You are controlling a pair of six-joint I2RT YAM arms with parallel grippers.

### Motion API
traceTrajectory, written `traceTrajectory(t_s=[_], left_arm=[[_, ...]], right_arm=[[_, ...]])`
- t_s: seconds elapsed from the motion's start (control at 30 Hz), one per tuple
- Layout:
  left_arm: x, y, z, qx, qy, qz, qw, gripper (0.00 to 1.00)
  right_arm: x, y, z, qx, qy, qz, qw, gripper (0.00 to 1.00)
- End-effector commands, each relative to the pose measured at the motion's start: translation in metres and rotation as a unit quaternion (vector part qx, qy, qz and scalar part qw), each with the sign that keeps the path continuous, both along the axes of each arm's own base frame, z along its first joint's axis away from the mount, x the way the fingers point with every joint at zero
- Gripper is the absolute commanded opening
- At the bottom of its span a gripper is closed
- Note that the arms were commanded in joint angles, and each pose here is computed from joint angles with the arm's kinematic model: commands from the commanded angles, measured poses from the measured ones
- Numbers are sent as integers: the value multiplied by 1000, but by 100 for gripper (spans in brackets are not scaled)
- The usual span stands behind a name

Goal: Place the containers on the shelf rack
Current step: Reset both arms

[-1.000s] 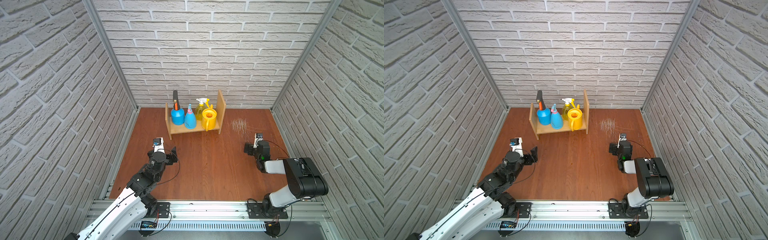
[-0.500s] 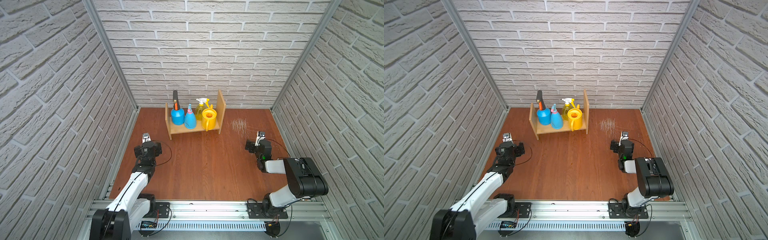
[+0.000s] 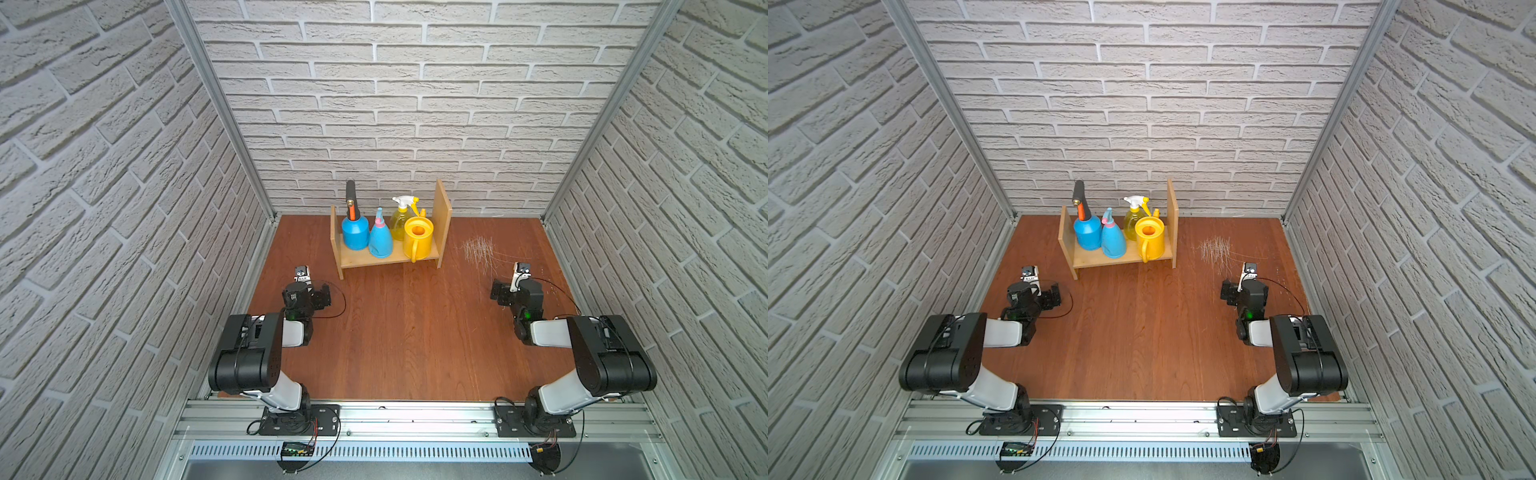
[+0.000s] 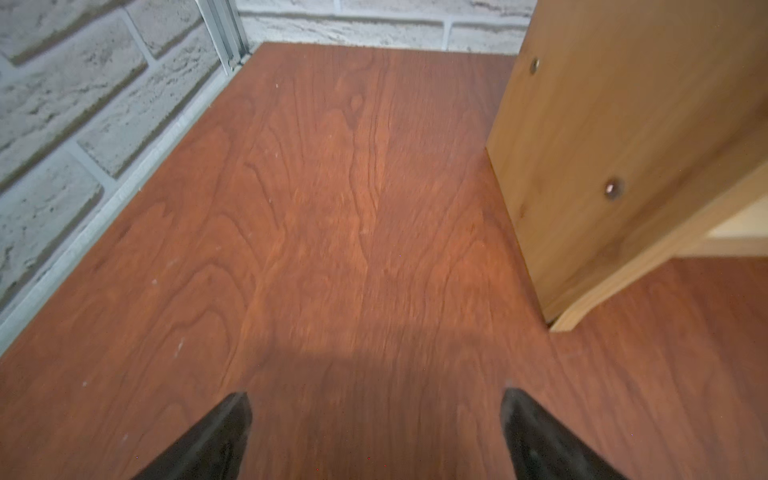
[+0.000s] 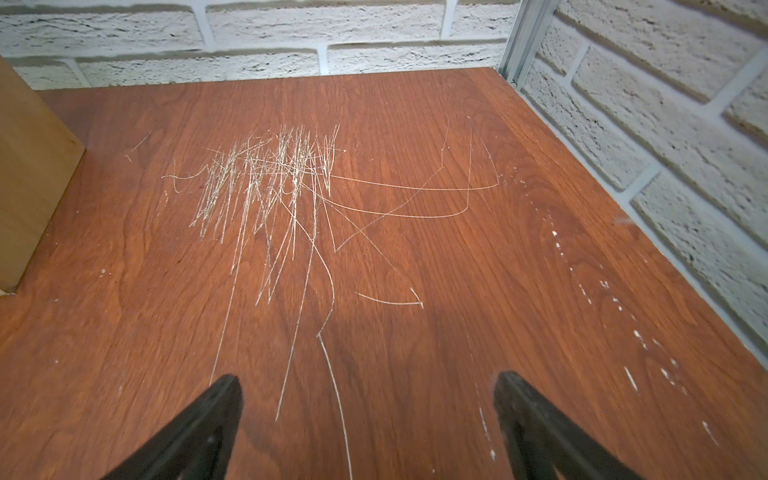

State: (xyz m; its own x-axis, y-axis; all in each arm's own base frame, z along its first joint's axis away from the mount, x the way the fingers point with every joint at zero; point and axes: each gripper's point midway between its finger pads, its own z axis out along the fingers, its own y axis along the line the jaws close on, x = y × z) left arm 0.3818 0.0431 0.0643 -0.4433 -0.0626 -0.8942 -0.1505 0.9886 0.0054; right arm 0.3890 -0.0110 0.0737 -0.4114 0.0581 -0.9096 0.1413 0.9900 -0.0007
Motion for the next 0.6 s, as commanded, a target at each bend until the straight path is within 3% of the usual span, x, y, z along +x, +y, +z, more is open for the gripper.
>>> traceTrajectory(t_s=[0.0,0.3,0.57], left_arm=[[13,0,24,-2,-45,-5,999,98],[11,-3,26,18,-51,0,999,98],[-6,-13,34,53,-99,2,994,98]], right_arm=[[7,-3,20,3,-33,-7,999,99],[7,-2,20,3,-34,-7,999,99],[7,-3,20,3,-34,-7,999,99]])
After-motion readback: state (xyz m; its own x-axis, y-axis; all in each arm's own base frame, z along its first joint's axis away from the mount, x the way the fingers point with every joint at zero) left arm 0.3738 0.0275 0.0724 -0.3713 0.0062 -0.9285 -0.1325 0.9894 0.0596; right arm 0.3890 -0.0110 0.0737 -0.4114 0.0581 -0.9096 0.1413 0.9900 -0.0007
